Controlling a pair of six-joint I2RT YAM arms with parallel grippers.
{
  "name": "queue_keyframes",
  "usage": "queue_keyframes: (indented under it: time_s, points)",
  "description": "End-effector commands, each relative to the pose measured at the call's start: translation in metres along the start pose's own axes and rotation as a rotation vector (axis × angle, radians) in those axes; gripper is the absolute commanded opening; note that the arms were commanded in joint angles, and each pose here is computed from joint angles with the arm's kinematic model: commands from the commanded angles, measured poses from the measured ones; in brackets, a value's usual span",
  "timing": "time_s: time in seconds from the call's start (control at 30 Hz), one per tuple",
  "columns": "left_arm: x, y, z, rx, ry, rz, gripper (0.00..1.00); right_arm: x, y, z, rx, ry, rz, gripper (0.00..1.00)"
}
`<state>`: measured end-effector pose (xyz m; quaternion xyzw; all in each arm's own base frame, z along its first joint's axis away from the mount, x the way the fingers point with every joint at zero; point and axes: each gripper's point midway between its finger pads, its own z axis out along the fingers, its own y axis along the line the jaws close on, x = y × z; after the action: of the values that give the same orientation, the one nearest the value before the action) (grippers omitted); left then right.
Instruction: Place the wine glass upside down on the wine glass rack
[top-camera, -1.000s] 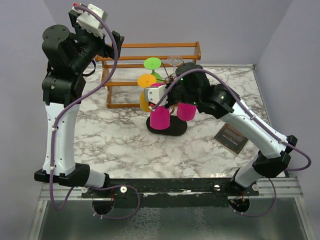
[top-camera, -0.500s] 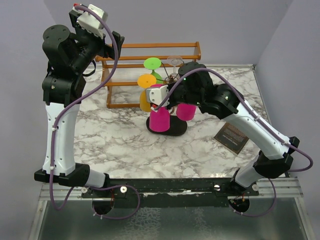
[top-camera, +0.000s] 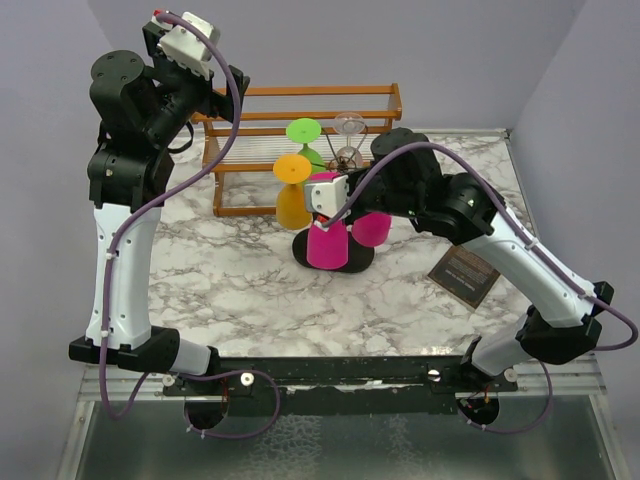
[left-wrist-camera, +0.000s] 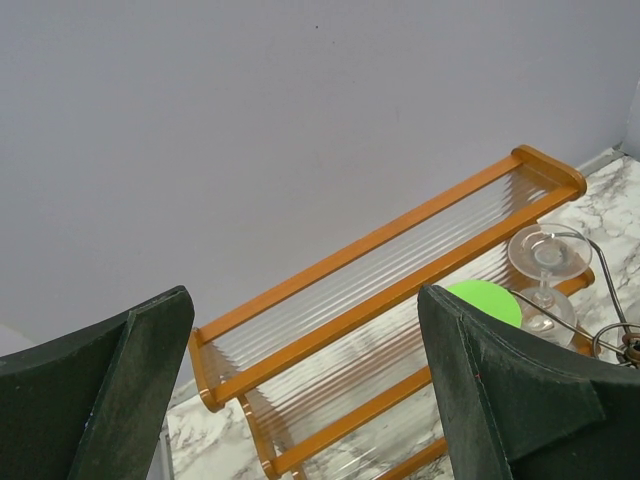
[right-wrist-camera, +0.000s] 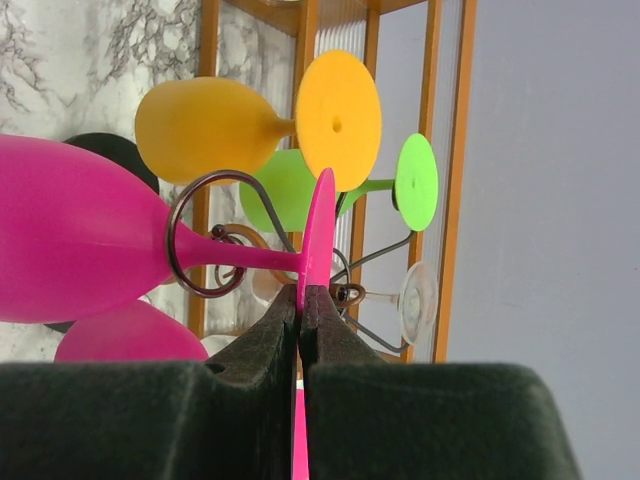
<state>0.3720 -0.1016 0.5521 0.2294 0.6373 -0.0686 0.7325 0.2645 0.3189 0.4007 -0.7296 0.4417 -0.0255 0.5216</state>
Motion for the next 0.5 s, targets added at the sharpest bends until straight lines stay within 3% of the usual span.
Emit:
queue_keyframes:
  time_s: [0.0,0.47]
  points:
    - [-0.011,0.002,-0.005,-0.002,-0.039,0.02,0.98,0.002,-0.004,-0.01,0.039,0.017,-0.01,0.01]
    - [-0.008,0.0,-0.006,0.006,-0.031,0.035,0.98,0.01,0.012,-0.006,-0.004,0.036,-0.017,0.1]
